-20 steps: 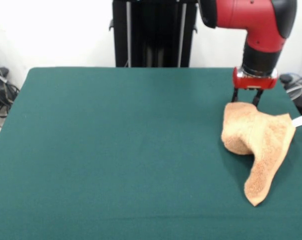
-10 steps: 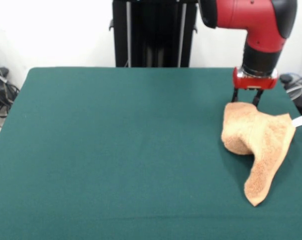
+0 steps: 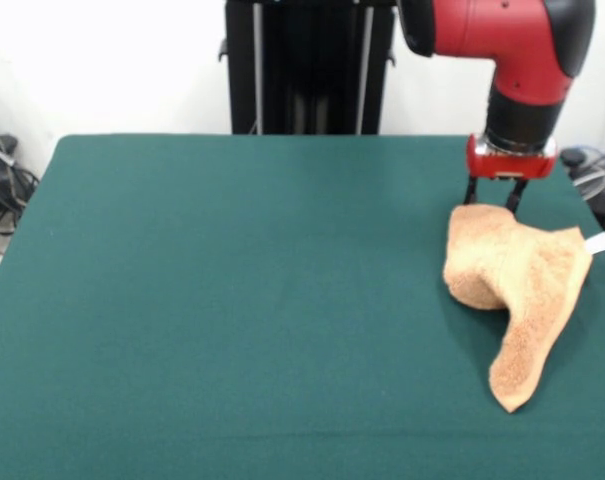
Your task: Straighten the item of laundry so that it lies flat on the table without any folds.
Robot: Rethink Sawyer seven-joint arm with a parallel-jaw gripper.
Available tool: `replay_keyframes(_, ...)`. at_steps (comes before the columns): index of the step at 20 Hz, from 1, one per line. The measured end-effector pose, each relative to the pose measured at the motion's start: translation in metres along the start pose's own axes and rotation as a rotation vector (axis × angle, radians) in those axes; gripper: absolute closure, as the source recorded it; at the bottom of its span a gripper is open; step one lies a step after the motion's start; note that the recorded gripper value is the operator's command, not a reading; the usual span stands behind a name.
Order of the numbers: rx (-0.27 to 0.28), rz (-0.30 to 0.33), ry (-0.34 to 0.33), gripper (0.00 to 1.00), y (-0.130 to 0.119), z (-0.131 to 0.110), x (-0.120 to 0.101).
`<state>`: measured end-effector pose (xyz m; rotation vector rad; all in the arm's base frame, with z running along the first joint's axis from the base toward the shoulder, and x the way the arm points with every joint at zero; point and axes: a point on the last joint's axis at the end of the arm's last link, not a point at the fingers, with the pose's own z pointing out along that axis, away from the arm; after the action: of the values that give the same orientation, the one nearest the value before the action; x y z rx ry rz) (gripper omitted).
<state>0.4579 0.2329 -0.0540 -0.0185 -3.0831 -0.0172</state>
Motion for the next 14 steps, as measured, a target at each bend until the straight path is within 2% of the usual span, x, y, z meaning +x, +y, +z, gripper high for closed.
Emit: replay_keyframes(14,0.003,-0.026,-0.004,0.00,0.011,-0.004,0.003)
